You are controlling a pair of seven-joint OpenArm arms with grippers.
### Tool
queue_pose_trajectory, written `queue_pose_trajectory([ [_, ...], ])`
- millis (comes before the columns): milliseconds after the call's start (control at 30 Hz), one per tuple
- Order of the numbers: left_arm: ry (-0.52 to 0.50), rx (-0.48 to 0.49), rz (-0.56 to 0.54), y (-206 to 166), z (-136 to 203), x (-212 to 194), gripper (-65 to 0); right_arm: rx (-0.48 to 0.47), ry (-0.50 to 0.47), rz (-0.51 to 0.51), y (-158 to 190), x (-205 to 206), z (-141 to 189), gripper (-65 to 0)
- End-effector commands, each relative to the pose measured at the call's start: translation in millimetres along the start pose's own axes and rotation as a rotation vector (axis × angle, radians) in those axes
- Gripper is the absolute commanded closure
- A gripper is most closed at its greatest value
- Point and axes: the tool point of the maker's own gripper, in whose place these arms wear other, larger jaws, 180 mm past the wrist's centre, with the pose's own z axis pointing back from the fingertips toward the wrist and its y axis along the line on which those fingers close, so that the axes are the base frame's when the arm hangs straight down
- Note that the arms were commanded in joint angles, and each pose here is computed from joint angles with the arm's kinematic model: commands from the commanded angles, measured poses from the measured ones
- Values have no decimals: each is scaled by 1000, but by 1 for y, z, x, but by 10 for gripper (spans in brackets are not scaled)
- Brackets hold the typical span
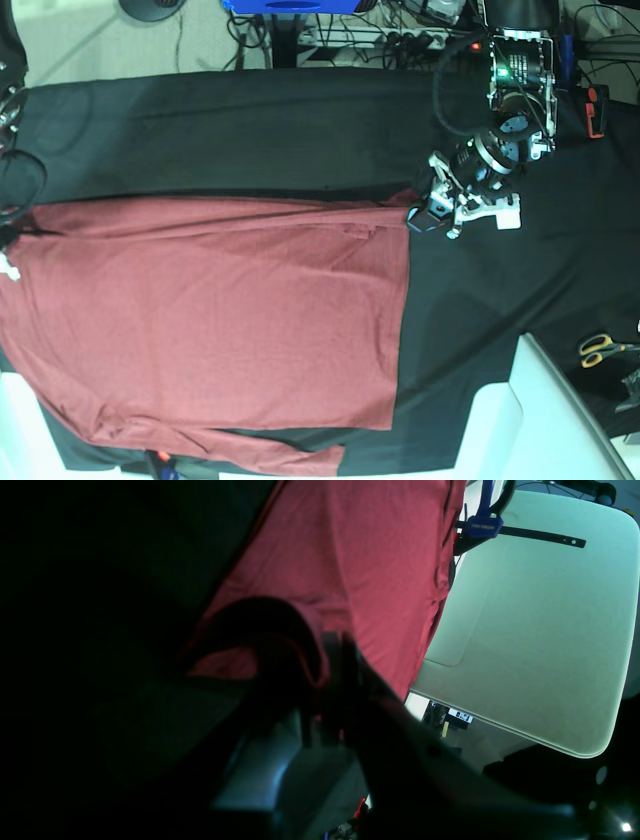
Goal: Fold the T-shirt properly
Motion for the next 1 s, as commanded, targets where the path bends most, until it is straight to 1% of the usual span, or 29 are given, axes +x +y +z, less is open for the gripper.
queue_pose_trajectory([
  [0, -15, -45, -20, -16, -1, 9, 0, 7, -77, -6, 1, 31, 10, -5],
  [67, 4, -26, -49, -15, -6, 3, 0, 8, -79, -6, 2, 32, 10, -6],
  [133, 22, -23, -92, -21, -13, 0, 0, 8, -79, -6, 2, 32, 10, -6],
  [300, 36, -19, -94, -22, -21, -4, 0, 8, -81, -6, 2, 33, 10, -9],
  [333, 33, -23, -95, -24, -22, -3, -31, 8, -81, -6, 2, 33, 10, -14],
  [400, 27, -25, -99, -26, -21, 1, -132, 9, -86, -8, 2, 34, 11, -60],
  [433, 26, -25, -101, -26, -21, 2, -197, 11, -94, -10, 2, 36, 11, -105],
  [567, 17, -30, -107, -29, -21, 5, -413, 12, -160, -11, 2, 48, 13, -294],
  [633, 17, -31, -108, -29, -21, 5, -515, 14, -186, -12, 2, 52, 14, -372],
  [667, 15, -32, -109, -30, -21, 6, -555, 16, -195, -10, 2, 54, 14, -402],
  [700, 11, -37, -113, -33, -22, 8, -586, 18, -211, -9, 3, 57, 15, -425],
  [733, -3, -41, -110, -35, -21, 13, -612, 21, -245, -3, 4, 65, 19, -435],
  [767, -23, -46, -106, -36, -18, 21, -625, 23, -285, 4, 5, 74, 24, -435],
  [833, -70, -61, -92, -39, -10, 36, -634, 28, -358, 23, 6, 85, 35, -438],
  [900, -124, -84, -103, -47, 4, 52, -634, 64, -479, -26, 1, 104, 62, -440],
  [967, -156, -97, -128, -53, 18, 58, -634, 114, -580, -73, -8, 114, 92, -440],
])
